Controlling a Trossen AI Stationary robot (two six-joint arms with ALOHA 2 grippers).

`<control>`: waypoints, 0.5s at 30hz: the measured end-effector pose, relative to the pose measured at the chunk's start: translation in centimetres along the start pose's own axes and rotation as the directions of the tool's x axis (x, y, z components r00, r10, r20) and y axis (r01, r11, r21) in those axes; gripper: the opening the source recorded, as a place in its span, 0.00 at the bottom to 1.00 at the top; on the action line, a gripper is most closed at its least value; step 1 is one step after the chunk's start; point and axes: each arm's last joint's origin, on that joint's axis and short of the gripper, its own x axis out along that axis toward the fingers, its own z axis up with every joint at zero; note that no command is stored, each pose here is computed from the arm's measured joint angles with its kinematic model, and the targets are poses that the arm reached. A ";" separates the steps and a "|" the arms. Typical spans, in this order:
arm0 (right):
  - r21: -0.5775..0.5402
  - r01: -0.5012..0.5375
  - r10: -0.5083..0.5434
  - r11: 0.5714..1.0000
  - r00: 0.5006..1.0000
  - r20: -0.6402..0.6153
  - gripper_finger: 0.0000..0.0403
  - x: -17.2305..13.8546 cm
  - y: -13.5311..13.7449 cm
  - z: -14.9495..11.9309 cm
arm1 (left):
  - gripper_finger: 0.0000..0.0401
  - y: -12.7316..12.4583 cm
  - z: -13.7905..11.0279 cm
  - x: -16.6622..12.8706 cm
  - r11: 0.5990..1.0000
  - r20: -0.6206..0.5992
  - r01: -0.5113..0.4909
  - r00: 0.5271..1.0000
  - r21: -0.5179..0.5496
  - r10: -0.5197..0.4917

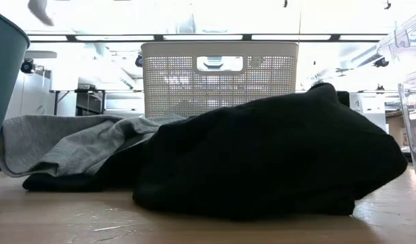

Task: Pick & Place Cloths
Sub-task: Put the white sock into the dark blue bin

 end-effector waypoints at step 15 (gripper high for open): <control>-0.108 -0.018 0.024 0.994 0.998 0.058 0.02 0.4 0.4 0.7 | 0.02 -2.1 -0.7 9.1 0.991 -0.454 -0.007 0.889 0.134 0.068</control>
